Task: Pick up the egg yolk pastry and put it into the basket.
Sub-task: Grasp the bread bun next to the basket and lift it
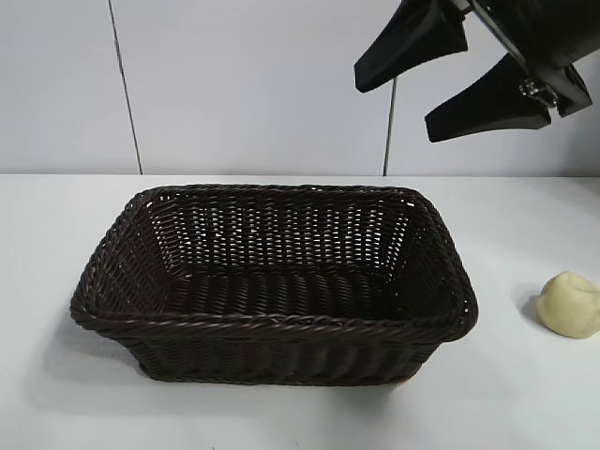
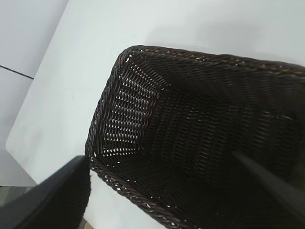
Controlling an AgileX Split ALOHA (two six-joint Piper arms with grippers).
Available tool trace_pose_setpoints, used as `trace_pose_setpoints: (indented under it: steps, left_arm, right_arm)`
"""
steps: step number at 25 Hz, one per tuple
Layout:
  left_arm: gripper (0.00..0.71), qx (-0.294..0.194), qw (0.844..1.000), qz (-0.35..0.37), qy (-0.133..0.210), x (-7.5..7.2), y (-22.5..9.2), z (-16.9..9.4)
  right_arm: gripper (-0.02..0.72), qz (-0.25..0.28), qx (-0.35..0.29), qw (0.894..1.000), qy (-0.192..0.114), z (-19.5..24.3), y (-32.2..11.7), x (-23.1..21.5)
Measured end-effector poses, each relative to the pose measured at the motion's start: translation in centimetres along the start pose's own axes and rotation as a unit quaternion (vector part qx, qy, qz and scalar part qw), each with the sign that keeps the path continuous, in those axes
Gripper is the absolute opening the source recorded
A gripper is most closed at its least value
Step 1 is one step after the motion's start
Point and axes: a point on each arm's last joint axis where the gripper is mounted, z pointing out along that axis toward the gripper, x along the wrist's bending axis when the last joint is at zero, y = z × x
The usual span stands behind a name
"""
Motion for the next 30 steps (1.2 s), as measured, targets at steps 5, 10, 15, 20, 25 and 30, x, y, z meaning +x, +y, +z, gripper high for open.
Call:
trace_pose_setpoints:
  steps: [5,10,15,20,25,30]
  left_arm:
    - [0.605,0.0,1.0,0.0,0.0,0.0,0.0,0.0]
    - [0.605,0.0,1.0,0.0,0.0,0.0,0.0,0.0]
    - [0.605,0.0,1.0,0.0,0.0,0.0,0.0,0.0]
    - [0.605,0.0,1.0,0.0,0.0,0.0,0.0,0.0]
    - [0.605,0.0,1.0,0.0,0.0,0.0,0.0,0.0]
    - [0.605,0.0,1.0,0.0,0.0,0.0,0.0,0.0]
  right_arm:
    - [0.571,0.014,0.008,1.0,-0.01,0.0,-0.2,-0.2]
    - [0.571,0.007,0.025,0.999,-0.035,-0.6,0.5,0.0]
    - [0.571,-0.011,0.051,0.994,-0.093,-1.9,2.1,0.1]
    - [0.571,-0.02,0.099,0.983,-0.155,-1.4,2.7,-1.2]
    - [0.571,-0.014,0.109,0.974,-0.198,-1.5,3.1,-3.2]
    - [0.571,0.034,0.093,0.965,-0.241,-3.3,3.7,-6.8]
